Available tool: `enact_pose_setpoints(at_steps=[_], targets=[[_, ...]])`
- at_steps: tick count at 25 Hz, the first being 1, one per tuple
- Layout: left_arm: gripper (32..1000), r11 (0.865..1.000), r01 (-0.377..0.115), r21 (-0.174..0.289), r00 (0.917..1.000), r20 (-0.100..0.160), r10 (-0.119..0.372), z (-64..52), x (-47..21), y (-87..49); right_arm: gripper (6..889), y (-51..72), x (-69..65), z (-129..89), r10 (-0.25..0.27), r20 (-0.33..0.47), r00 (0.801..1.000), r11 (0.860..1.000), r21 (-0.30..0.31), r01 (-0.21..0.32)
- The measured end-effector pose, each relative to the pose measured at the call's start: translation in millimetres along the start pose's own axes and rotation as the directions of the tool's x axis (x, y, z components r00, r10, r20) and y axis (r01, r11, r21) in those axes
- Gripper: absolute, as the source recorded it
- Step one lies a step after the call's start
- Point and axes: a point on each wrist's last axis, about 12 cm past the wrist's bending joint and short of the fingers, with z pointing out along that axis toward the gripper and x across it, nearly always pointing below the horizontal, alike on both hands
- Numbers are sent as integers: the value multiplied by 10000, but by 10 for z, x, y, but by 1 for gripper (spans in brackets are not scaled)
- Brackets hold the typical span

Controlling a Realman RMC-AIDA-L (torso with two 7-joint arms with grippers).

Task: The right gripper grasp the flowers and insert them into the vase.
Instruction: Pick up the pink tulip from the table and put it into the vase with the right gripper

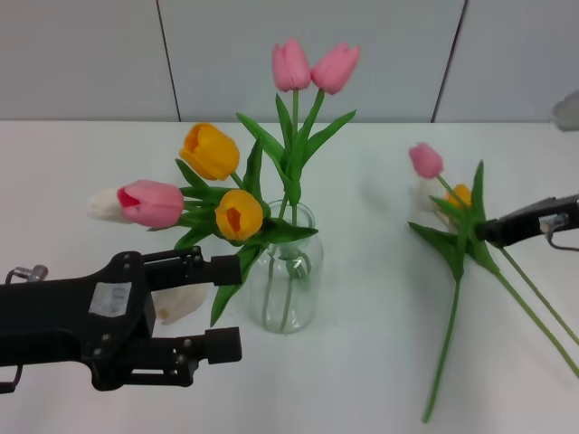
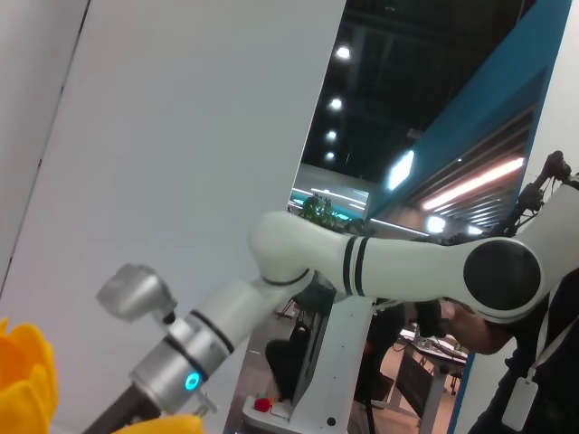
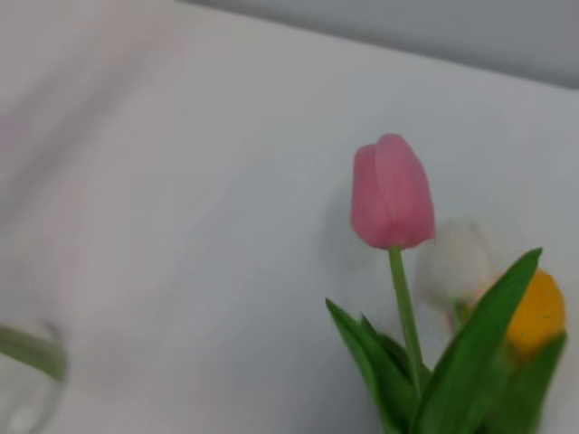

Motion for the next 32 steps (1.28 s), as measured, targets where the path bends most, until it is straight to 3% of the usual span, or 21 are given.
enact_pose_setpoints(at_steps=[3, 6, 10, 17, 22, 25, 28, 32], targets=[[835, 10000, 0, 1, 10000, 4, 0, 0, 0, 0, 66, 52, -74, -158, -194, 841, 9963, 9965, -799, 262], [835, 10000, 6, -6, 10000, 5, -6, -2, 2, -2, 64, 80, -118, -356, -306, 2125, 9767, 9881, -1412, 617], [835, 10000, 24, -38, 10000, 11, -24, -11, 8, -7, 62, 142, -190, -567, -364, 3931, 9188, 9687, -2119, 1291], [835, 10000, 18, -45, 10000, 1, -18, -14, 6, -5, 61, 282, -399, -759, -550, 6161, 7857, 9233, -2682, 2749], [835, 10000, 4, -39, 10000, -12, -4, -10, 2, 0, 60, 445, -595, -809, -1006, 7359, 6696, 8762, -2534, 4100], [835, 10000, 2, -39, 10000, -20, -2, -8, 0, 2, 60, 584, -696, -770, -836, 7833, 6159, 8291, -2882, 4791], [835, 10000, -2, -35, 10000, -20, 2, -7, -1, 3, 59, 692, -802, -722, -496, 8022, 5950, 7926, -3309, 5122], [835, 10000, -44, 10, 10000, -27, 44, 6, -15, 13, 59, 809, -901, -658, -268, 8244, 5653, 7608, -3500, 5465]])
